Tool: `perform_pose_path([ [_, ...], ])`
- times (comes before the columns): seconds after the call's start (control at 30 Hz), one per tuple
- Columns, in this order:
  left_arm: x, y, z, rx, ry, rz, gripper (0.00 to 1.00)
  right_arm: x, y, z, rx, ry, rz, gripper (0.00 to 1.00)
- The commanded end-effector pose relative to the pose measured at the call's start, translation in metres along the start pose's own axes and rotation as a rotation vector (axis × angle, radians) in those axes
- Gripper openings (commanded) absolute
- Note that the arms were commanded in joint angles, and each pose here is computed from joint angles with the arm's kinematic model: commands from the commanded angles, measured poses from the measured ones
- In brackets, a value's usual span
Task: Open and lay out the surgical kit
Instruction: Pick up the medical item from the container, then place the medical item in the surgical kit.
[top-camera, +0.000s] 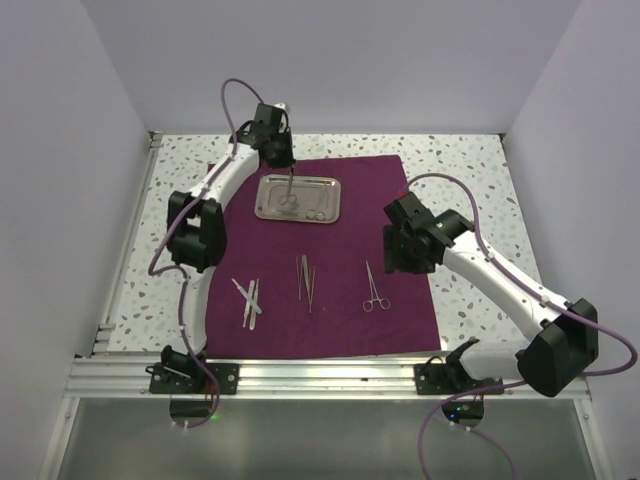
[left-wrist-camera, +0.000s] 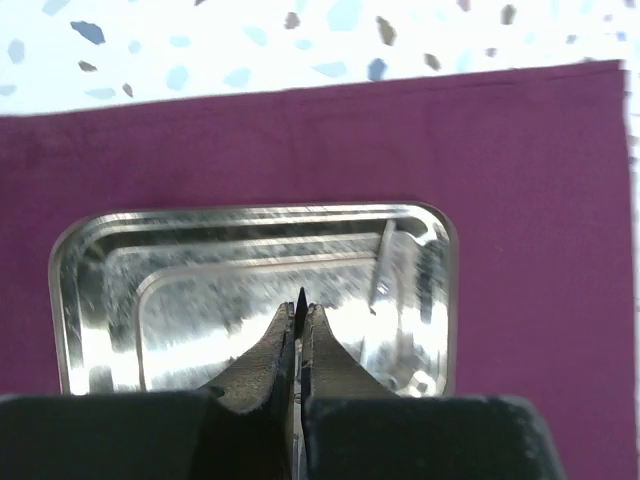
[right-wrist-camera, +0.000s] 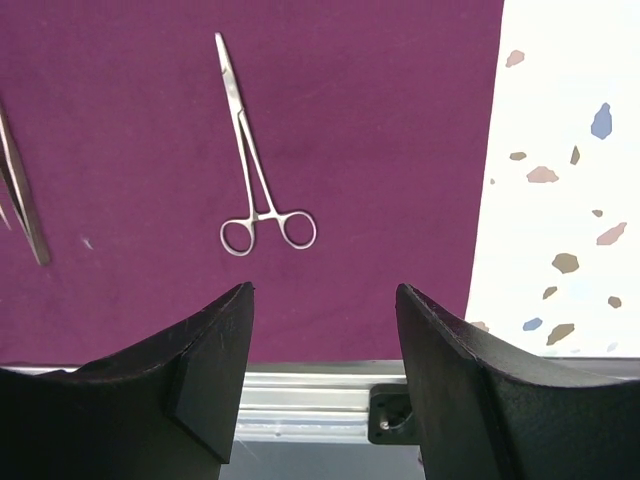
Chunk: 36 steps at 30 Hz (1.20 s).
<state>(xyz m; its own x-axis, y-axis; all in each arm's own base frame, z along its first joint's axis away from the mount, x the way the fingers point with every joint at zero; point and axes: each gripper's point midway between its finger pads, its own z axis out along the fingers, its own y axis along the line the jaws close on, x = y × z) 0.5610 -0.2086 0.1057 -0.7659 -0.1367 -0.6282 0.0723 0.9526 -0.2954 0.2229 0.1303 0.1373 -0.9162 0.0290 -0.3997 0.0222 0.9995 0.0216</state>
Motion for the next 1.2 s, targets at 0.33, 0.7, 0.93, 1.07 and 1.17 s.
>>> perform_pose_path([
  [0.33,0.08,-0.114,-0.122,0.143,0.001,-0.214,0.0,-0.021,-0.028,-0.041,0.056,-0.182,0.089,0.89],
  [0.7,0.201,-0.188,-0.103,0.059,0.172,-0.243,0.0,-0.014,-0.06,-0.074,0.108,-0.272,0.138,0.98],
  [0.93,0.248,-0.224,-0.089,0.105,0.261,-0.204,0.0,0.001,-0.068,-0.072,0.118,-0.254,0.136,0.98],
  [1.07,0.256,-0.251,-0.091,0.159,0.308,-0.144,0.34,0.007,-0.072,-0.068,0.129,-0.245,0.124,0.98],
  [1.17,0.241,-0.255,-0.099,0.16,0.27,-0.096,0.58,0.009,-0.071,-0.064,0.131,-0.236,0.123,0.98],
])
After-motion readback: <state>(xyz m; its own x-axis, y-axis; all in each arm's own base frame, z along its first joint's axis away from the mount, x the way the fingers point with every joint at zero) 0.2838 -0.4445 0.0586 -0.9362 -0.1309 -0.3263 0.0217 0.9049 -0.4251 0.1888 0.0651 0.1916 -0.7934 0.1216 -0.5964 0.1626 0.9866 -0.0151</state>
